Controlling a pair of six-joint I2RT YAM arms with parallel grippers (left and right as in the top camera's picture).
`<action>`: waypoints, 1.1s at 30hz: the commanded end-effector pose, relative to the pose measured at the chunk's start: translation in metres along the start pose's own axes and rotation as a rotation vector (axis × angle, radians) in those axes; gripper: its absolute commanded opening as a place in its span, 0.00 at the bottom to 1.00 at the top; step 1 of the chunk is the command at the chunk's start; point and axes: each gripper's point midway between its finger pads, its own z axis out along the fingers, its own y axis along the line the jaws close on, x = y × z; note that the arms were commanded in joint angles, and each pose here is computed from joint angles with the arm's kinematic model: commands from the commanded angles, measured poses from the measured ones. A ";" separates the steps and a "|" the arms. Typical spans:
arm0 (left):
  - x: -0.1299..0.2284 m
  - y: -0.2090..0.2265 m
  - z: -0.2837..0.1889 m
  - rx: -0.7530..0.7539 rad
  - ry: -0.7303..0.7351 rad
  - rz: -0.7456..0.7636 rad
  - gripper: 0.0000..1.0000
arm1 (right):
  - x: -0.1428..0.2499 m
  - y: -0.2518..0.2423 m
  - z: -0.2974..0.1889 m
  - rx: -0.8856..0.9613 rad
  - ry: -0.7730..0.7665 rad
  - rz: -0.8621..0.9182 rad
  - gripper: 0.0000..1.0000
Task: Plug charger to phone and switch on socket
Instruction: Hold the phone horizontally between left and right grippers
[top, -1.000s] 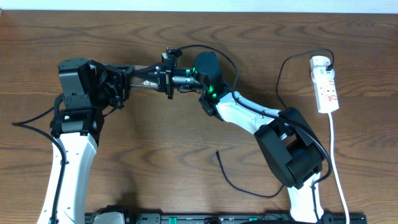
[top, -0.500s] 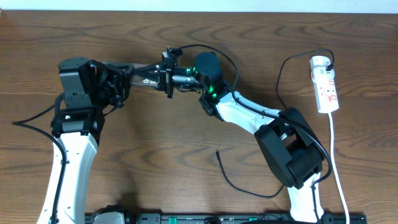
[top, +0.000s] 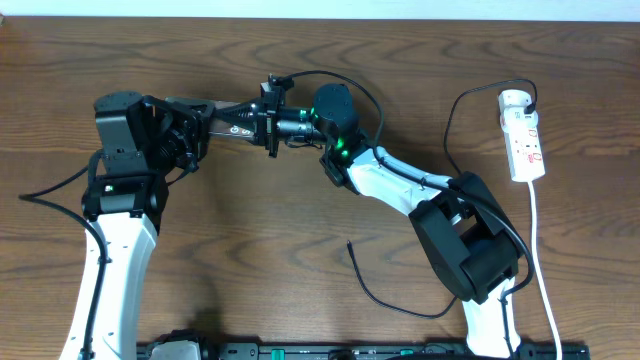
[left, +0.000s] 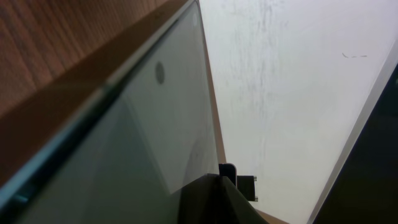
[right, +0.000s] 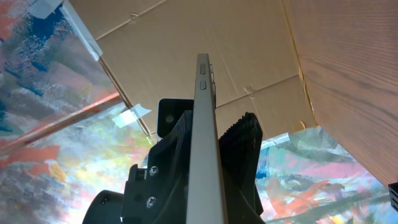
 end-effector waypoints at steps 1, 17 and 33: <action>-0.006 0.000 0.002 0.002 -0.017 -0.080 0.08 | 0.005 0.018 0.000 -0.041 0.005 -0.062 0.01; -0.006 -0.016 0.001 0.067 -0.005 -0.063 0.34 | 0.007 0.016 0.000 -0.029 0.018 -0.058 0.01; -0.006 -0.018 0.001 0.075 -0.006 -0.048 0.34 | 0.002 0.018 -0.001 -0.039 -0.002 -0.056 0.01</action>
